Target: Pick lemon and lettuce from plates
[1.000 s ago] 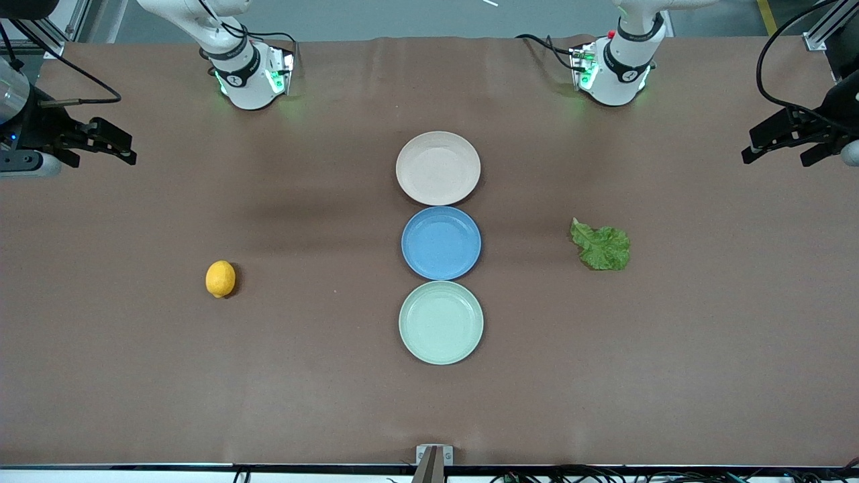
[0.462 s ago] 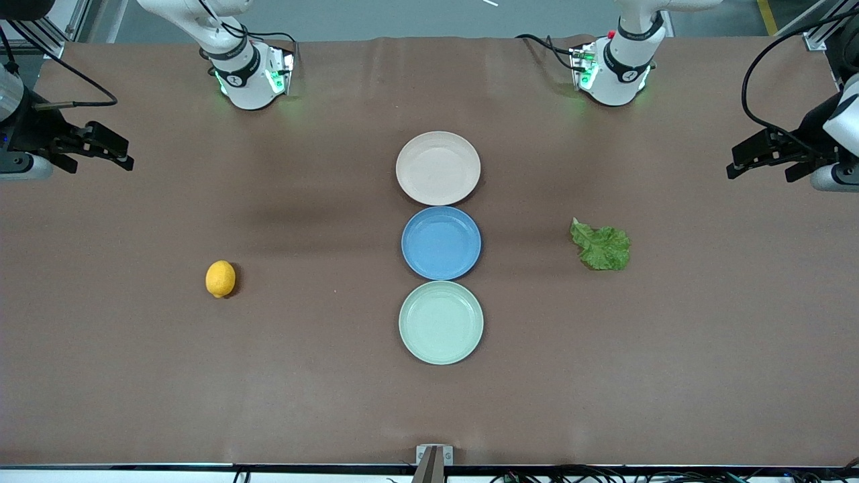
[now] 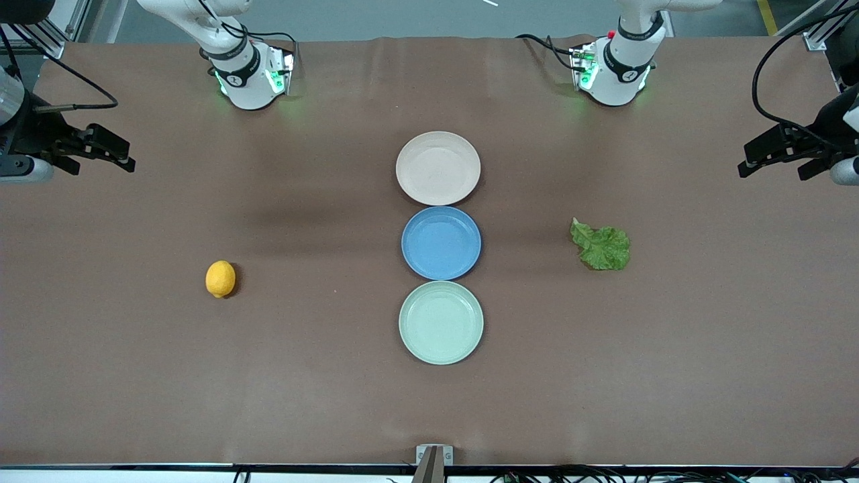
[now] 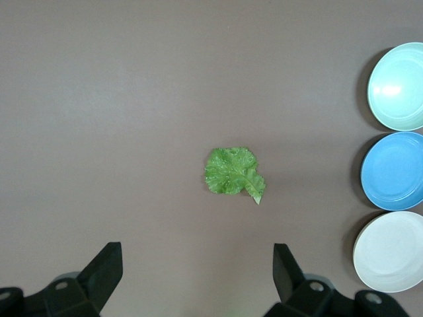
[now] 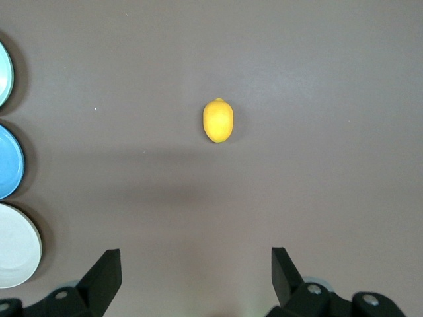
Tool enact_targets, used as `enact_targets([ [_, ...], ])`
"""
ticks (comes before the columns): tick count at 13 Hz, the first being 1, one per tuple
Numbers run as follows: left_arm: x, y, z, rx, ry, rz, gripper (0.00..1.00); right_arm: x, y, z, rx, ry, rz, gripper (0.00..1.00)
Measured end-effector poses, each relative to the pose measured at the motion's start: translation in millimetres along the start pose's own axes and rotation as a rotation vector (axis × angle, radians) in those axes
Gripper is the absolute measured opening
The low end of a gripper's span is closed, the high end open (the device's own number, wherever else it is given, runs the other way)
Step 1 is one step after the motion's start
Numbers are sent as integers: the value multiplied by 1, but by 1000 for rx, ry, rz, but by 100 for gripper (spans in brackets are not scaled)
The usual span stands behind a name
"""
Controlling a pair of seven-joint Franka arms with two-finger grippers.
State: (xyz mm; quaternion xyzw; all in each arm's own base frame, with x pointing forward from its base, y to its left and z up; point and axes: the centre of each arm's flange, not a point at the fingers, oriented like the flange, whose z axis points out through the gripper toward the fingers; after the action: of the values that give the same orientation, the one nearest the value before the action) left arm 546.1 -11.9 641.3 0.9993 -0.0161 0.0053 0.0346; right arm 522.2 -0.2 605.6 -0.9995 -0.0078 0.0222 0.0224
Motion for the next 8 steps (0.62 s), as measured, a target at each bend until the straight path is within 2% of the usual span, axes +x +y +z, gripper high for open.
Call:
enact_targets([
  [8,-8,-2,-10,12,-2,-1,100,8,0,8,5,4,1,100],
])
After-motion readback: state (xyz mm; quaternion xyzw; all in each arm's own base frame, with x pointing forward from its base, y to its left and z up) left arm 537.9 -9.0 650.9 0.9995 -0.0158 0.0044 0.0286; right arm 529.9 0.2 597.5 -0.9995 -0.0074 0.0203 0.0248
